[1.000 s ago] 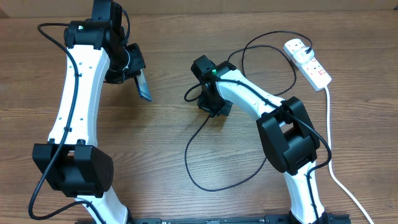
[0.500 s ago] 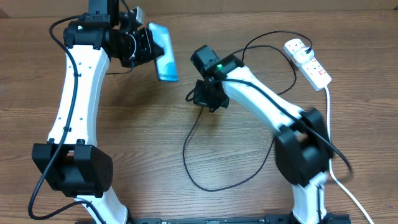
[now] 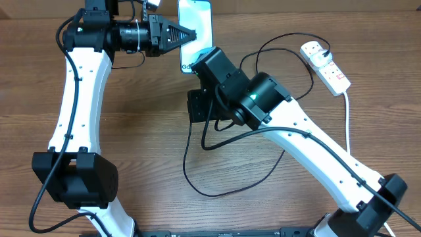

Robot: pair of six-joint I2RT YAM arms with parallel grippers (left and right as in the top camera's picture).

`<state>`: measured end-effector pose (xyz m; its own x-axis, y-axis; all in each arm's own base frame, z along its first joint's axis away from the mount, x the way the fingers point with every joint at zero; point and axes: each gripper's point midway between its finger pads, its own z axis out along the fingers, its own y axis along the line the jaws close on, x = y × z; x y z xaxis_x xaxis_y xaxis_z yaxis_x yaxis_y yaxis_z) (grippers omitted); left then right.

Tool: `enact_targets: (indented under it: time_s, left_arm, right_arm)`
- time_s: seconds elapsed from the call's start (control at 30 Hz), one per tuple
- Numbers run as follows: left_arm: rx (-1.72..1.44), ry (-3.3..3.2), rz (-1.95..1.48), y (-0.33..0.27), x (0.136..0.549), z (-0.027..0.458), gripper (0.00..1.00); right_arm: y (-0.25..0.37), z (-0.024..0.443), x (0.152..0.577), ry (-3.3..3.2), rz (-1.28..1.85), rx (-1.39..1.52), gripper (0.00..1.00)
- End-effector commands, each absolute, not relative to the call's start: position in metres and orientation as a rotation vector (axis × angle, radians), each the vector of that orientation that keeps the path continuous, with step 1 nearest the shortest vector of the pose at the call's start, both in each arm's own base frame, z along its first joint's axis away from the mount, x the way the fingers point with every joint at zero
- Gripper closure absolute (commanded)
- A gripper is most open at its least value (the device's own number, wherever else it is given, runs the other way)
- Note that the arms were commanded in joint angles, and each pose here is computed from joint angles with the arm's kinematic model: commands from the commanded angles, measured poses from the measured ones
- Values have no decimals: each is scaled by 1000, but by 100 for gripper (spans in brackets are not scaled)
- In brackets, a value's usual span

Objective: Plug charger to phone and switch on socket
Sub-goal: 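Raise the plug with the right gripper up to the phone's bottom port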

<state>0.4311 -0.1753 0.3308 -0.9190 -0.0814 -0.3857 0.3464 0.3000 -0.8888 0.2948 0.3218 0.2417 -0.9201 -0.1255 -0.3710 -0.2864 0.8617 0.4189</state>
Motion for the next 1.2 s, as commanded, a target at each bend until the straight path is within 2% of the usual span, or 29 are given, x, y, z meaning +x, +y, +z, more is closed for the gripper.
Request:
enact_targets:
  time_s: [0.0, 0.3, 1.17]
  left_arm:
    - [303, 2147, -1757, -177, 421, 348, 96]
    - [314, 2147, -1748, -177, 420, 347, 96]
    - [323, 2163, -1752, -178, 414, 342, 96]
  right_arm:
    - [319, 244, 298, 2686, 669, -322, 96]
    - [305, 297, 296, 2553, 698, -294, 96]
    - [302, 304, 306, 2496, 660, -284, 96]
